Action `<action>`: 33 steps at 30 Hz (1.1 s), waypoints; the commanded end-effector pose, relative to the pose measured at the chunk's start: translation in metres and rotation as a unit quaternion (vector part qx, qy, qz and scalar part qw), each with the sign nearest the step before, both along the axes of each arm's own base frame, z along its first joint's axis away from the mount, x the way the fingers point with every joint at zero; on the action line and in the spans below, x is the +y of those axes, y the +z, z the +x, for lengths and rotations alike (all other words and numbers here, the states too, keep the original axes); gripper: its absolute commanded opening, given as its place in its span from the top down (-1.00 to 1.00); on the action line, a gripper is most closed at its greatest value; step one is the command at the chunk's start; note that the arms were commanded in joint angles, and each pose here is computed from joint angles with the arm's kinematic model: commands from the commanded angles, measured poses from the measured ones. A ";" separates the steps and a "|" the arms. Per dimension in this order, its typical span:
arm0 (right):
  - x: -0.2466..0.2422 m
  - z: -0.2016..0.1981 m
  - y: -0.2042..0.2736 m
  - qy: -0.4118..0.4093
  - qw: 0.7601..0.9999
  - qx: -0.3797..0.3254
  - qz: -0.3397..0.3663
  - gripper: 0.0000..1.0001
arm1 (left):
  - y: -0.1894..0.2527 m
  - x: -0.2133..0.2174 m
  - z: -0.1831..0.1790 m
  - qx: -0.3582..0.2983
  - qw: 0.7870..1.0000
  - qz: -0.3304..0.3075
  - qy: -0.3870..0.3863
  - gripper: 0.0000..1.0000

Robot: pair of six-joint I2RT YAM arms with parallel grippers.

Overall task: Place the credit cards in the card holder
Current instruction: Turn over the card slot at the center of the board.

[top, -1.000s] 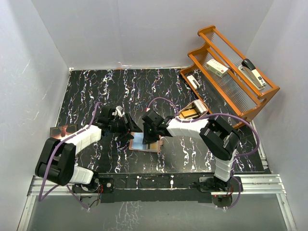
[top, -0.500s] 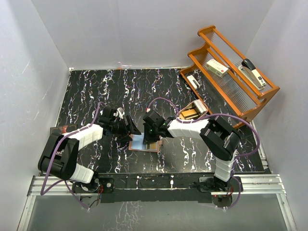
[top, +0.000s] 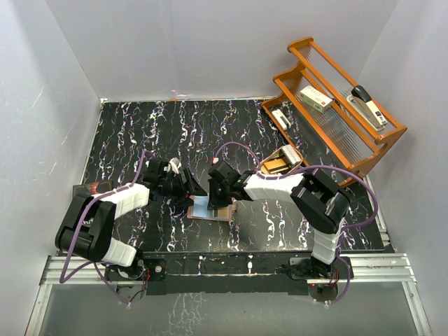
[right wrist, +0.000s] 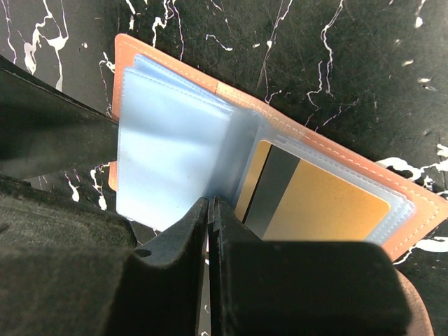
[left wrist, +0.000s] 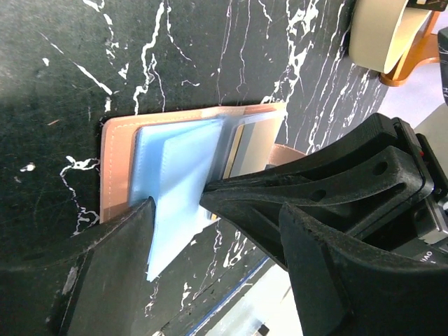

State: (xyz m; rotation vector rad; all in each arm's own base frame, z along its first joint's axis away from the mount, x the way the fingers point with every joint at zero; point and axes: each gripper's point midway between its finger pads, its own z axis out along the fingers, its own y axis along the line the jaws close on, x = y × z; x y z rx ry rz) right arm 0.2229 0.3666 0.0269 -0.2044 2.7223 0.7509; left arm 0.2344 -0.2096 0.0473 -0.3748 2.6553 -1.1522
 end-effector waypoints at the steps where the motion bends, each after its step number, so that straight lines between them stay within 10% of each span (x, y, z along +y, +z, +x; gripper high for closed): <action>1: -0.012 -0.006 -0.013 0.003 1.000 0.001 -0.022 0.90 | 0.007 -0.007 -0.005 0.009 0.999 -0.034 -0.007 -0.37; 33: -0.033 0.014 0.064 0.025 0.991 -0.131 -0.020 0.20 | 0.051 -0.045 -0.003 0.008 0.992 -0.121 -0.019 -0.13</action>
